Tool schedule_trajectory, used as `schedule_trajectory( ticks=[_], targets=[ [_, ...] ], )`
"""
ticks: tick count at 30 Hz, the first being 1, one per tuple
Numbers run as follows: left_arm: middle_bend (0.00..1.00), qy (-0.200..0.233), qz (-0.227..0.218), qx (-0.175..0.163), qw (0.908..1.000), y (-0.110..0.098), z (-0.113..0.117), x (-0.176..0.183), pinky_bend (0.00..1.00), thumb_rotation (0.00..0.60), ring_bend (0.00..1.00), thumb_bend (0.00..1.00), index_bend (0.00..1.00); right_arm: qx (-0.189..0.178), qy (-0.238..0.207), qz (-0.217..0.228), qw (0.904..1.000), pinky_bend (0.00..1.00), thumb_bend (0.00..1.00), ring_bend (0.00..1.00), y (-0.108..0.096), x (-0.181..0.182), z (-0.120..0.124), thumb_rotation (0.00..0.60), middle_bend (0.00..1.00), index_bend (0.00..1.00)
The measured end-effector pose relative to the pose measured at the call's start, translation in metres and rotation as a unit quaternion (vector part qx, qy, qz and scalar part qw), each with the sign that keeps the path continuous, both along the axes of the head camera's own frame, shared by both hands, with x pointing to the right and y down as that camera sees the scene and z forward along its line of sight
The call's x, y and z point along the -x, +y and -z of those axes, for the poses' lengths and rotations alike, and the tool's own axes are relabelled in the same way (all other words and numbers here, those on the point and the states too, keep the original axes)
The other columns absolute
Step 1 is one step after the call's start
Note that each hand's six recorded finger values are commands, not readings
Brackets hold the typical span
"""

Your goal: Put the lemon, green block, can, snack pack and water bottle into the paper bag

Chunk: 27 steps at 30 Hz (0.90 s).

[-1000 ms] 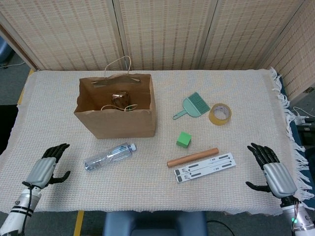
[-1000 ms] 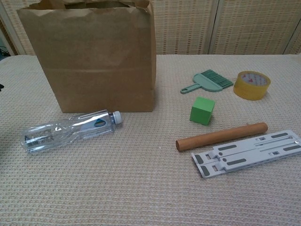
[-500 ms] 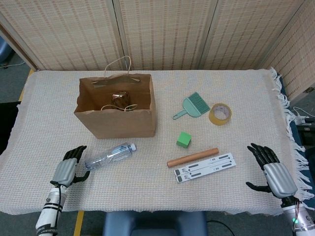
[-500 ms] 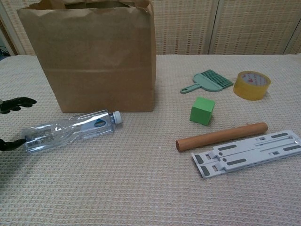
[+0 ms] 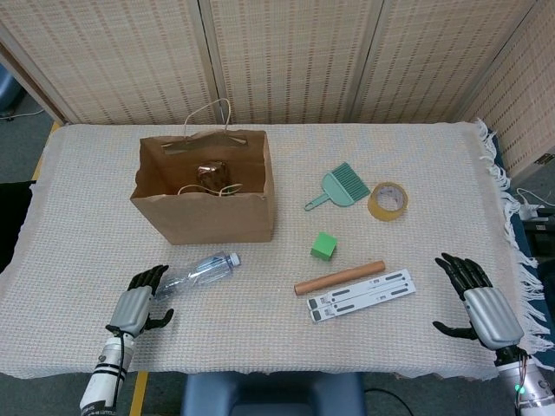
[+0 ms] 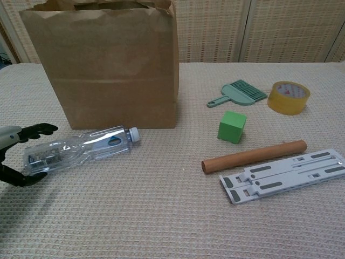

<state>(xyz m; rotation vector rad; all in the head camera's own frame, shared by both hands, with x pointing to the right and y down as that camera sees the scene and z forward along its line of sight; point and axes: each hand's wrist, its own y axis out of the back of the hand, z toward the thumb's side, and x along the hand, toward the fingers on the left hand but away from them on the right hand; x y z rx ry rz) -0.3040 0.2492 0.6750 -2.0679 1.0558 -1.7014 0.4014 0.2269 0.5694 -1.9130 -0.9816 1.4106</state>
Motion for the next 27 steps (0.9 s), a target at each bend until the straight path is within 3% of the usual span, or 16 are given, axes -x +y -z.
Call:
schedule_trajectory(
  ticks=[12, 19, 27],
  targets=[
    [0.00, -0.002, -0.023, -0.017, 0.9996, -0.012, -0.012, -0.027, 0.00, 0.600, 0.00, 0.35, 0.00, -0.007, -0.005, -0.004, 1.0000, 0.00, 0.02, 0.00, -0.001, 0.000, 0.002, 0.600, 0.00, 0.00],
    [0.00, -0.011, -0.034, -0.010, 0.9993, -0.017, -0.022, -0.037, 0.00, 0.600, 0.00, 0.35, 0.00, -0.010, -0.006, -0.005, 0.9999, 0.00, 0.02, 0.00, -0.002, -0.001, 0.002, 0.600, 0.00, 0.00],
    [0.00, -0.049, -0.068, -0.001, 0.9965, -0.024, -0.038, -0.041, 0.00, 0.600, 0.00, 0.35, 0.00, -0.007, -0.008, -0.007, 0.9999, 0.00, 0.02, 0.00, -0.002, -0.001, 0.002, 0.600, 0.00, 0.00]
  ],
)
